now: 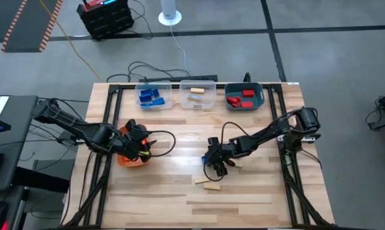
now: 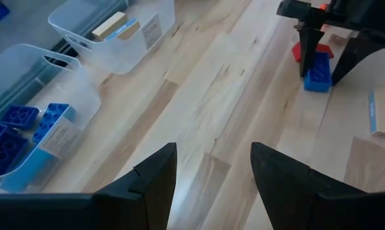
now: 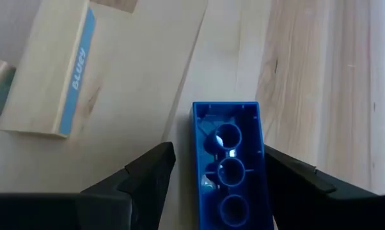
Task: Sort blocks
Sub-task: Put the blue game piece into the left transparent bin
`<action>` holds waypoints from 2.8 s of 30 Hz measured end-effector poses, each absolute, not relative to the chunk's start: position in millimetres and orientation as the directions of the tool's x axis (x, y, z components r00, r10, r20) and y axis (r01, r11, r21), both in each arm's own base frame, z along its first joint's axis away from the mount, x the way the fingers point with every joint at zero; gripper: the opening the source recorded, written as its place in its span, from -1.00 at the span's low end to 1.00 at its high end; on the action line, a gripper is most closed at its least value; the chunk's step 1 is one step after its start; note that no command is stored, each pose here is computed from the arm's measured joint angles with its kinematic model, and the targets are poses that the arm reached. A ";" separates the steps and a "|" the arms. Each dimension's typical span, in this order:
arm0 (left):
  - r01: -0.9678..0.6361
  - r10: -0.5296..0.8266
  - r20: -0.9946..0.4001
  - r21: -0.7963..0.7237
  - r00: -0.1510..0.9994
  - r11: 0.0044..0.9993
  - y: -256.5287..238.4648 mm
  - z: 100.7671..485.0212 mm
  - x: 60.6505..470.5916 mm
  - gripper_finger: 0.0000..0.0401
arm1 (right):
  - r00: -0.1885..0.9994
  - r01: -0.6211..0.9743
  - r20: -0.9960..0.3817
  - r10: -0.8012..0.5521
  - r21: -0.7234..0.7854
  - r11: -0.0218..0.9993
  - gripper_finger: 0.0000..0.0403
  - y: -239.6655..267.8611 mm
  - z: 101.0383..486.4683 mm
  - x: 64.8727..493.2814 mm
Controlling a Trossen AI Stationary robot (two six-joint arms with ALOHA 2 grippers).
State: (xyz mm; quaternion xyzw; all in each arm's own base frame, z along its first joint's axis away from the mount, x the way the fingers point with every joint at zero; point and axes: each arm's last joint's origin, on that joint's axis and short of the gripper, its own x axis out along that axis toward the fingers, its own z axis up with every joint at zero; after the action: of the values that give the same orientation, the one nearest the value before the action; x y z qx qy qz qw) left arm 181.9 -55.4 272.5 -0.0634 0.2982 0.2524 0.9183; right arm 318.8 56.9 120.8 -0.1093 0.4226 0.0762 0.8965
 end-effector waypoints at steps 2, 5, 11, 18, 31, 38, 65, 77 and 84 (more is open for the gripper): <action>-0.501 0.425 -0.579 0.034 0.696 0.865 -55.4 272.6 182.1 -0.03 | 0.635 -0.228 -0.772 0.042 -0.134 0.964 0.23 56.2 121.5 319.0; -0.490 0.423 -0.575 0.044 0.700 0.870 -55.6 273.1 182.5 -0.03 | 0.643 -0.223 -0.765 0.038 -0.140 0.965 0.05 54.4 122.2 320.1; -0.435 0.414 -0.555 0.102 0.722 0.895 -60.3 270.8 193.8 -0.03 | 0.656 -0.205 -0.754 0.022 -0.151 0.967 -0.20 46.9 128.3 321.8; -0.198 0.371 -0.484 0.371 0.793 0.907 -78.4 259.0 232.1 -0.03 | 0.772 -0.187 -0.630 0.082 -0.103 0.977 -0.20 23.4 172.9 320.5; 0.043 0.378 -0.355 0.775 0.855 0.630 -94.9 218.8 295.4 -0.03 | 0.840 -0.307 -0.406 0.360 0.192 0.932 -0.16 5.6 190.9 332.7; 0.074 0.312 -0.334 0.779 0.889 0.623 -96.7 218.2 302.0 -0.03 | 0.856 -0.306 -0.359 0.373 0.229 0.924 -0.11 6.2 195.8 334.7; 0.115 0.177 -0.263 0.806 0.948 0.581 -92.3 228.8 310.0 -0.56 | 0.863 -0.330 -0.297 0.408 0.281 0.901 -0.08 17.9 223.3 348.6; 0.034 0.211 -0.274 0.681 0.938 0.732 -87.4 237.8 302.1 -0.56 | 0.861 -0.257 -0.389 0.329 0.227 0.939 0.28 -8.1 234.7 331.9; -0.111 0.407 -0.426 0.568 0.808 0.815 -41.9 256.8 265.6 -0.56 | 0.860 -0.065 -0.500 0.103 0.091 0.994 0.29 -27.1 256.5 300.0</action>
State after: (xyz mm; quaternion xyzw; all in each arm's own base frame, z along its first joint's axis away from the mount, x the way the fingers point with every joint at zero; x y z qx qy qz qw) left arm 265.6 -41.9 256.8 0.2685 0.2756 0.1421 0.9120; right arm 300.0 -27.1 256.5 0.0356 0.2613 0.0436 0.9636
